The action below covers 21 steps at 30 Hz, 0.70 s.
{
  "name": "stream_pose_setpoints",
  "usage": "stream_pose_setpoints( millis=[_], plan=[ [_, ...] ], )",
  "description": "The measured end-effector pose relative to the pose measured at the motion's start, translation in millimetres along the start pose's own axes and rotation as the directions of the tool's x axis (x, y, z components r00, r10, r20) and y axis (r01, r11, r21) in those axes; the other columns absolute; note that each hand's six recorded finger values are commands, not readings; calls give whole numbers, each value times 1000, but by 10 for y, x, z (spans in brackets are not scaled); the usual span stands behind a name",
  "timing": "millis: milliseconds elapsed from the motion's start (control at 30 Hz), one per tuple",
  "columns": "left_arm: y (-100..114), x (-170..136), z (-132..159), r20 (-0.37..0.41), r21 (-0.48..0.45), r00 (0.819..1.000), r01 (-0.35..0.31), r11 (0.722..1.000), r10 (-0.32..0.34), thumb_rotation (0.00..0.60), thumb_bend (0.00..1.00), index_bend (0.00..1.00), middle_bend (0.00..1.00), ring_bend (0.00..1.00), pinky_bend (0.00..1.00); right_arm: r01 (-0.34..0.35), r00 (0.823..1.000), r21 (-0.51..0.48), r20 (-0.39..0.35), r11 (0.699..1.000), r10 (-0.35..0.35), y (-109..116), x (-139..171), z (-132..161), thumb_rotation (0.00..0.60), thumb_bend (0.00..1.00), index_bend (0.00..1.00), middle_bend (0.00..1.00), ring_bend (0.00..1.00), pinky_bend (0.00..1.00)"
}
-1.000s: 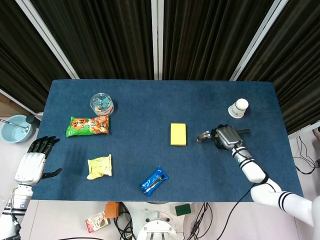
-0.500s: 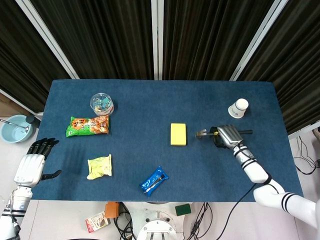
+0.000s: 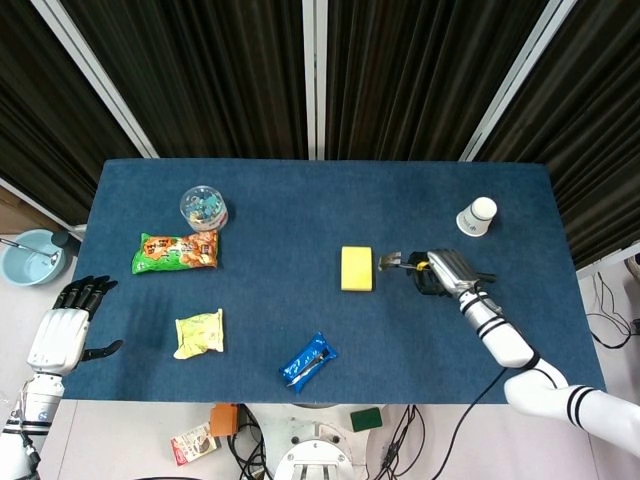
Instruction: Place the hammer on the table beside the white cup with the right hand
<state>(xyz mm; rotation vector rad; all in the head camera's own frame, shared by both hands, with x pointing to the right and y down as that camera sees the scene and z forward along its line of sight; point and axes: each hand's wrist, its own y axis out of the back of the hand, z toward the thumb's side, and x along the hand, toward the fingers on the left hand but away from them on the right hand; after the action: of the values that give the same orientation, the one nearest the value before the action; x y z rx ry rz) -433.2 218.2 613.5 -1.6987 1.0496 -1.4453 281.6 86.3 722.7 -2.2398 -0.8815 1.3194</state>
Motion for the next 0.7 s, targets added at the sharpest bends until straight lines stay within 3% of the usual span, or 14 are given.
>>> stream_pose_setpoints(
  millis=[233, 500, 700],
  plan=[
    [0, -1, -12, -6, 5, 1000, 4, 1000, -4, 600, 45, 165, 124, 69, 107, -44, 999, 12, -1, 999, 44, -66, -151, 196, 600, 1000, 935, 828, 743, 905],
    [-22, -28, -41, -15, 4, 1000, 9, 1000, -9, 600, 44, 164, 124, 70, 107, -122, 992, 106, 44, 987, 118, -298, -404, 332, 600, 1000, 934, 830, 744, 908],
    [-6, -65, -86, -27, 1, 1000, 0, 1000, 0, 600, 45, 163, 124, 70, 107, -81, 997, 53, 12, 995, 81, -216, -390, 532, 600, 1000, 935, 830, 744, 908]
  ],
)
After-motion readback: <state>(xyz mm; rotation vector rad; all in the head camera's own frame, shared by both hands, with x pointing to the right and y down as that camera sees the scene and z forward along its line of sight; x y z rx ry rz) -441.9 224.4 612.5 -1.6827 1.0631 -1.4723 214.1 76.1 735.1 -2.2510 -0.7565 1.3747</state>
